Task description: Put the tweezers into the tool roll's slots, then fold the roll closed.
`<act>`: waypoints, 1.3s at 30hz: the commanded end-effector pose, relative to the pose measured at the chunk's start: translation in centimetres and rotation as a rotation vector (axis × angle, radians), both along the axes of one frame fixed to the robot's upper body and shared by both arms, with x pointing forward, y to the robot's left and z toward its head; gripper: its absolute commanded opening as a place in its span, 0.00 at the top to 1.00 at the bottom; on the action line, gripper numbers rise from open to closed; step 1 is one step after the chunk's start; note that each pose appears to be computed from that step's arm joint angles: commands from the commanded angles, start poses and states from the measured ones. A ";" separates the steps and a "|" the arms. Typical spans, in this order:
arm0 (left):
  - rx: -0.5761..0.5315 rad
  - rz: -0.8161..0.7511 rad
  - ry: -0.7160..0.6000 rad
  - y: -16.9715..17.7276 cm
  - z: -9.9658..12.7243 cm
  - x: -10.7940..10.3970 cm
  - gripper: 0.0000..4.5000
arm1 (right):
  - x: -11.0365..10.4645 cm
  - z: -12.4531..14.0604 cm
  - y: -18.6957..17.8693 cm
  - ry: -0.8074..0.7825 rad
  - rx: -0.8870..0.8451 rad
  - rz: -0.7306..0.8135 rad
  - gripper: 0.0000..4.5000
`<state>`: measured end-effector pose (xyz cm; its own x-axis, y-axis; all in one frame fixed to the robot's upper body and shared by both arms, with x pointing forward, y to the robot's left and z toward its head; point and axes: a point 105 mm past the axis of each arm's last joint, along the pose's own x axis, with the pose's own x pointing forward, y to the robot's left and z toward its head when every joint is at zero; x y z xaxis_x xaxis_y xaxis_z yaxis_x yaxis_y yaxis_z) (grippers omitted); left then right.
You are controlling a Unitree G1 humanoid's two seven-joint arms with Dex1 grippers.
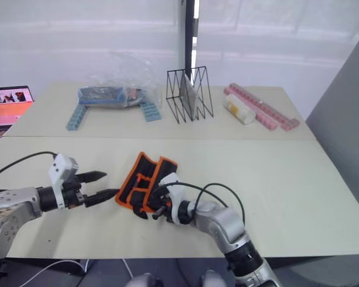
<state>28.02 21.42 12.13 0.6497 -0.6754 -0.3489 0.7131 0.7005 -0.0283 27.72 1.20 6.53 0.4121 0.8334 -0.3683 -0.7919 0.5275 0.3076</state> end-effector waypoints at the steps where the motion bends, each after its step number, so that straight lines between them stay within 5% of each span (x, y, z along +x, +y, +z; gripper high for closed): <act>1: -0.044 0.034 -0.013 -0.5 0.2 0.7 0.00 | -0.3 -3.9 -2.1 0.096 -0.145 -0.056 0.99; 5: -0.114 0.042 0.013 -1.7 0.3 1.1 0.00 | -0.5 -3.8 -2.0 0.091 -0.147 -0.049 0.99; 7: -0.102 0.030 0.021 -2.1 -0.1 1.0 0.10 | -0.5 -3.8 -1.9 0.091 -0.146 -0.047 1.00; 19: -0.069 0.016 0.047 -2.4 -1.3 1.0 0.98 | -0.5 -3.4 -1.6 0.077 -0.137 -0.042 1.00; 25: -0.072 0.008 0.060 -2.8 -1.6 0.8 0.99 | -0.5 -3.4 -1.6 0.072 -0.140 -0.043 1.00; 39: -0.221 -0.169 -0.002 -8.2 2.5 1.4 0.99 | -0.8 -4.1 -2.0 0.060 -0.207 -0.019 1.00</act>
<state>29.59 14.14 13.46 0.5429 -0.8116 -0.2159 0.7910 0.5805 -0.1931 27.40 1.31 6.50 0.4113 0.8227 -0.3924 -0.8160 0.5242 0.2437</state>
